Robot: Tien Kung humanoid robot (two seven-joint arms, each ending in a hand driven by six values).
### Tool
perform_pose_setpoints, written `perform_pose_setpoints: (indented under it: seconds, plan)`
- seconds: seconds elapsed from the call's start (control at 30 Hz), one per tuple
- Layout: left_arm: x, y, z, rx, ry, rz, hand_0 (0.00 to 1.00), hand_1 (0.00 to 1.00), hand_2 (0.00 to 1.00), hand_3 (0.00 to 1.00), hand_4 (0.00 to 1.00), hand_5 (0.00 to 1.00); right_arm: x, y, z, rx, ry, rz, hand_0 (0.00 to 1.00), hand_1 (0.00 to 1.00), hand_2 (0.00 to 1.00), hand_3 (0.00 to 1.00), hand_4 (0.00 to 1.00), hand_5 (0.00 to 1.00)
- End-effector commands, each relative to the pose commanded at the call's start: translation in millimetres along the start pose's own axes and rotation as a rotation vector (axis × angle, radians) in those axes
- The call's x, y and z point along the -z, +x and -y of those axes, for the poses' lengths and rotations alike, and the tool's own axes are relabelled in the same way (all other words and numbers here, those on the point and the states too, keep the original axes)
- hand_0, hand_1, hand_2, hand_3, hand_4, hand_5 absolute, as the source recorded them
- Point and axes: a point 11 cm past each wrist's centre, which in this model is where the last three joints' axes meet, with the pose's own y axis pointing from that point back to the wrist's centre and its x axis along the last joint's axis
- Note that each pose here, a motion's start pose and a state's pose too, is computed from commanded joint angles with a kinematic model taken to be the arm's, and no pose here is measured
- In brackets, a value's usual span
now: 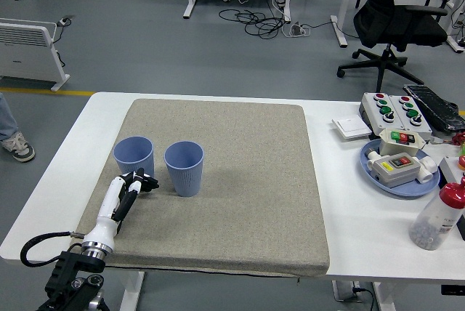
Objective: Push cup pick cup insert cup
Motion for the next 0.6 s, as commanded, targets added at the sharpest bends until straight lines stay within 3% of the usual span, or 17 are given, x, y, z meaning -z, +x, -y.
perform_pose_setpoints:
  seconds: [0.6]
  plan:
    - [-2.6, 10.1, 24.8, -0.008, 0.013, 0.049, 0.567, 0.555, 0.488, 0.438, 0.518, 0.998, -3.1, -0.5, 0.4, 0.001, -0.007, -0.004, 0.727, 0.663, 0.673, 0.586, 0.109, 0.566]
